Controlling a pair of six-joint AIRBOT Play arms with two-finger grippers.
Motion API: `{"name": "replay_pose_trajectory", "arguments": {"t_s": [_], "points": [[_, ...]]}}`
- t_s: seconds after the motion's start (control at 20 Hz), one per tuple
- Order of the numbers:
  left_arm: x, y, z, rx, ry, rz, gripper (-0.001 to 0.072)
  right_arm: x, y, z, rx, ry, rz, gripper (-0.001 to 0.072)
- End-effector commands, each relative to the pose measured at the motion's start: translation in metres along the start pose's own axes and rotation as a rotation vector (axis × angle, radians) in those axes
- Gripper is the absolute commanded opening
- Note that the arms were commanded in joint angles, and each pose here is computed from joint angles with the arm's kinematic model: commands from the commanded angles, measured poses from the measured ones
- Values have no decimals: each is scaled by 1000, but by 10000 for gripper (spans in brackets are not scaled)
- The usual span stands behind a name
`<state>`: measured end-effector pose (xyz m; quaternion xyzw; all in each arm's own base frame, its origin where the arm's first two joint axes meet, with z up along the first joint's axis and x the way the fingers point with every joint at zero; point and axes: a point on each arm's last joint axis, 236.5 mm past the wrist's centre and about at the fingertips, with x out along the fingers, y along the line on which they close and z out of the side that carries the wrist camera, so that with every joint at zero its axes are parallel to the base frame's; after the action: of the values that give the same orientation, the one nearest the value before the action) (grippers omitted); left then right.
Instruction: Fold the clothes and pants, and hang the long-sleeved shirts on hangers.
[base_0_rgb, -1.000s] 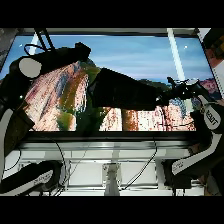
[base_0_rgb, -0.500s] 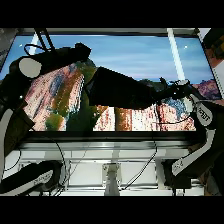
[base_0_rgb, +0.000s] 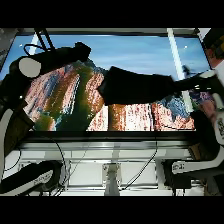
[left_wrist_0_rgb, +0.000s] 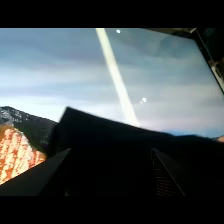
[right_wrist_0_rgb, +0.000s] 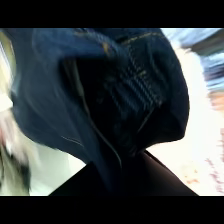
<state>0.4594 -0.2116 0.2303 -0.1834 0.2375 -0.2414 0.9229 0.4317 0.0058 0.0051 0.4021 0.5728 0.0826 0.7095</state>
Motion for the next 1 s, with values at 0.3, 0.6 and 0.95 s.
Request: {"name": "replay_pose_trajectory", "arguments": {"t_s": [0.3, 0.6, 0.95], "points": [[-1, -1, 19, -19, -81, -7, 544, -251, -22, 46, 171, -440, -71, 20], [-1, -1, 19, -19, -81, -7, 544, -334, -121, -41, 481, -425, -379, 19], [-1, -1, 19, -19, -81, -7, 544, -444, -183, -143, 774, -730, -513, 21]]}}
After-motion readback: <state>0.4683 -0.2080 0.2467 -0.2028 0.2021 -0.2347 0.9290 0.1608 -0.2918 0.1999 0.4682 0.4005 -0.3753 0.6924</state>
